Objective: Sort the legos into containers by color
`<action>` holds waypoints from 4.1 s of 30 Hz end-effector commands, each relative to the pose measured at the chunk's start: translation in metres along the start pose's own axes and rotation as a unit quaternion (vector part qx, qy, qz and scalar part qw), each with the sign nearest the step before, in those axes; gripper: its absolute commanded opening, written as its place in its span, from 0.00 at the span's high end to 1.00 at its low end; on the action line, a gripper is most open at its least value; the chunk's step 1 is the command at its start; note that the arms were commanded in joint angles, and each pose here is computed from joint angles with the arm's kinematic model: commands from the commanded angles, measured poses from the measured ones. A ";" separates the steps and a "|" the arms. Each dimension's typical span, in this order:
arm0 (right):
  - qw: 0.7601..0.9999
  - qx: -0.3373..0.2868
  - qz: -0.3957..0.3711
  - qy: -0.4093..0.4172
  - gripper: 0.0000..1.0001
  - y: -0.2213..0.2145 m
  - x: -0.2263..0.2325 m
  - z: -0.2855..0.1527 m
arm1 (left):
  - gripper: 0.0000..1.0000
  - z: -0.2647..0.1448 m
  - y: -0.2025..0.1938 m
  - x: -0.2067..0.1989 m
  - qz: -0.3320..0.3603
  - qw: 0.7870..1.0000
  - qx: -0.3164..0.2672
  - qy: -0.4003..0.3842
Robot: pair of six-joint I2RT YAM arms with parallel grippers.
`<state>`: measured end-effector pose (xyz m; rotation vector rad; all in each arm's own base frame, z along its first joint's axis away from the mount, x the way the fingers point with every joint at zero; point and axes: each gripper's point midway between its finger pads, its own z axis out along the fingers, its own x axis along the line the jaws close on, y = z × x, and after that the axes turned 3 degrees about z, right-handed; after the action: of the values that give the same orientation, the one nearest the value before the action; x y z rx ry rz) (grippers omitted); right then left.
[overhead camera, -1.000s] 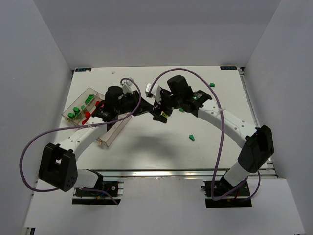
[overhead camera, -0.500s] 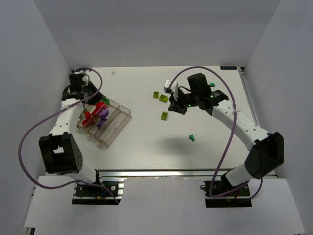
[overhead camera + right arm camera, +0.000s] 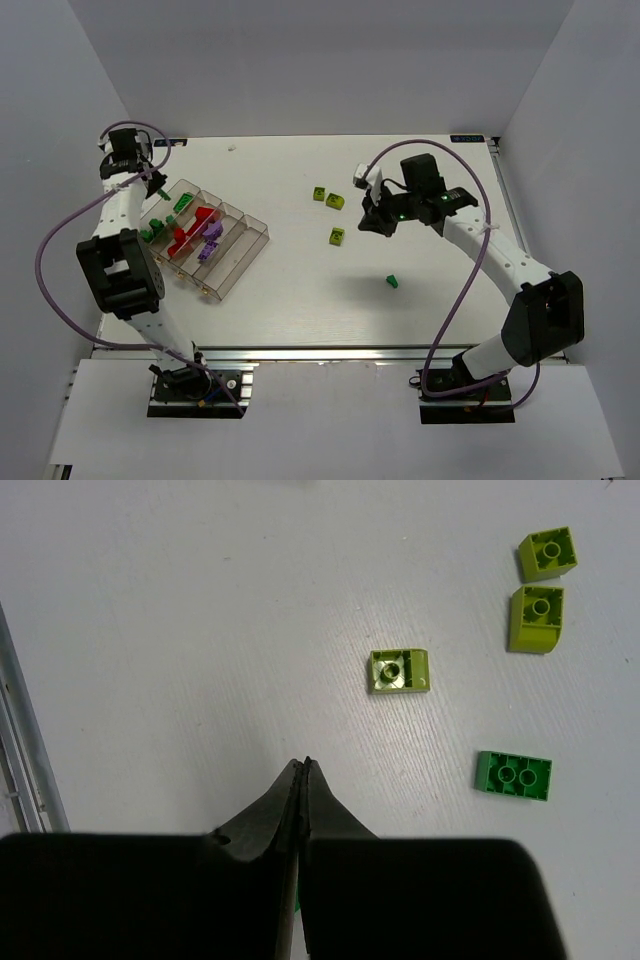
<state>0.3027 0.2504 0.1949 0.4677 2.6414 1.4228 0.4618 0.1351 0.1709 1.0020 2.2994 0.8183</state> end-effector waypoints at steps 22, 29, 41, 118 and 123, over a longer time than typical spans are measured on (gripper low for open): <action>0.996 -0.028 0.044 -0.078 0.35 0.009 -0.046 -0.028 | 0.18 0.029 0.013 0.015 0.004 0.999 0.008 0.032; 0.984 -0.031 0.128 -0.117 0.11 -0.014 -0.084 -0.044 | 0.02 -0.012 0.005 0.004 0.002 0.999 0.006 -0.041; 0.968 0.102 0.209 -0.093 0.56 -0.090 -0.066 -0.045 | 0.14 -0.113 -0.044 -0.033 -0.043 0.965 0.012 -0.258; 0.991 -0.096 -0.065 0.068 1.00 0.009 0.066 -0.028 | 0.19 -0.327 -0.296 -0.270 0.022 0.773 0.227 -0.592; 0.991 -0.097 -0.060 0.067 1.00 0.014 0.067 -0.023 | 0.25 -0.330 -0.307 -0.273 0.034 0.762 0.246 -0.598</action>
<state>0.2303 0.2483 0.1963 0.2609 2.6169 1.6371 0.2740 -0.3397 0.2215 1.2775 1.3716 -0.4121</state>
